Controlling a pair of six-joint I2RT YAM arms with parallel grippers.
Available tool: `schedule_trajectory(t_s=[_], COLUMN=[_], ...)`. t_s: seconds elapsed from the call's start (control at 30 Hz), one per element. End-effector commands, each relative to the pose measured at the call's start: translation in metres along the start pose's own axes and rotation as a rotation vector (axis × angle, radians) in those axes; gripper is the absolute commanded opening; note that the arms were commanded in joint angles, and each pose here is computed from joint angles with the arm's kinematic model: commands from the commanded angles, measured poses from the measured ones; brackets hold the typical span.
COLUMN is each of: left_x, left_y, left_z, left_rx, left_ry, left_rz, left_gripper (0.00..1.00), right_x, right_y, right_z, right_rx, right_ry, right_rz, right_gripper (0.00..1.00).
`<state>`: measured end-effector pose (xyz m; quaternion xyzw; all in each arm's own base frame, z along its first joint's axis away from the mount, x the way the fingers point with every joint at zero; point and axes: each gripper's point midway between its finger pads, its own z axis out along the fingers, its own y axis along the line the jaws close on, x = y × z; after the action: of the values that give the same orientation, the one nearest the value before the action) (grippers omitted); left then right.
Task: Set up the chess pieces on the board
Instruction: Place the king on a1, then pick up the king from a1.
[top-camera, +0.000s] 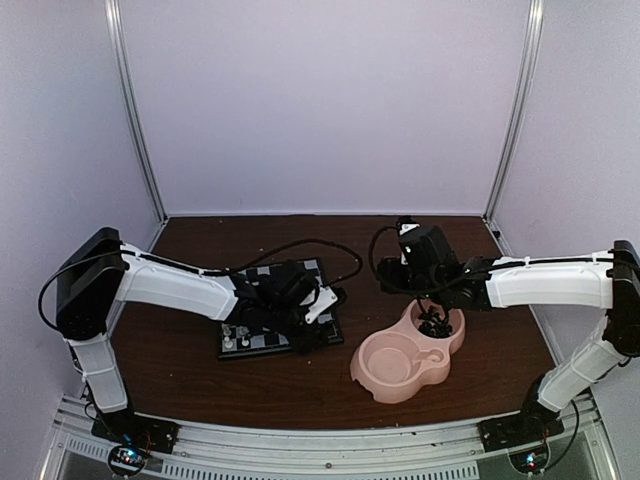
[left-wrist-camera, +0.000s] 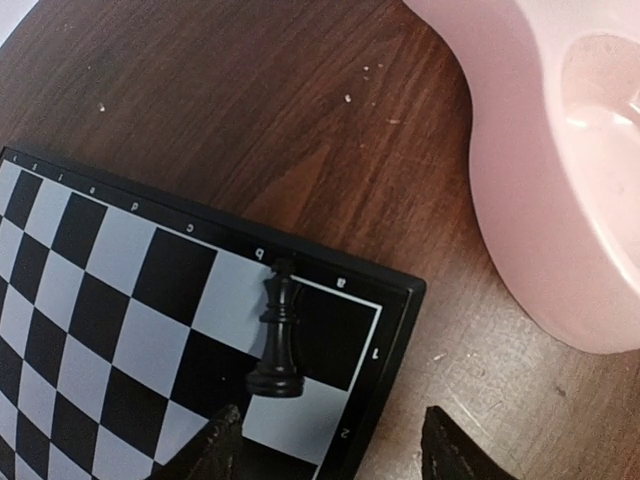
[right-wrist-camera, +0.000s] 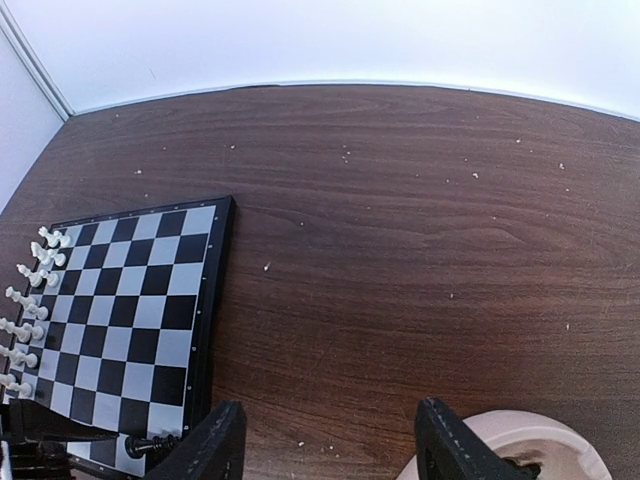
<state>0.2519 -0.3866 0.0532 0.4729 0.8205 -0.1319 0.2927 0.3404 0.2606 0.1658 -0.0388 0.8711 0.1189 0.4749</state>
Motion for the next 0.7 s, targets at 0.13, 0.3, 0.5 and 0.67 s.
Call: schedule_trajectory(t_s=[0.13,0.3,0.5,0.67], left_x=[-0.009,-0.007,-0.005,-0.006], left_y=[0.02,0.026,0.017,0.014], left_z=[0.014,0.016,0.025,0.026], left_rx=[-0.003,-0.012,0.042,0.059], left_ry=[-0.005,0.005,0.036,0.038], left_rz=[-0.097,-0.101,-0.064,-0.044], left_gripper=[0.55,0.51,0.46,0.4], right_x=[-0.002,-0.002,0.0,-0.002], right_y=[0.0,0.003,0.006,0.006], right_z=[0.003,0.003,0.005,0.004], right_rx=[-0.003,-0.021,-0.026,-0.032], right_ry=[-0.006,-0.007,0.004,-0.001], right_rz=[0.016,0.019,0.013,0.015], right_gripper=[0.6,0.59,0.59,0.58])
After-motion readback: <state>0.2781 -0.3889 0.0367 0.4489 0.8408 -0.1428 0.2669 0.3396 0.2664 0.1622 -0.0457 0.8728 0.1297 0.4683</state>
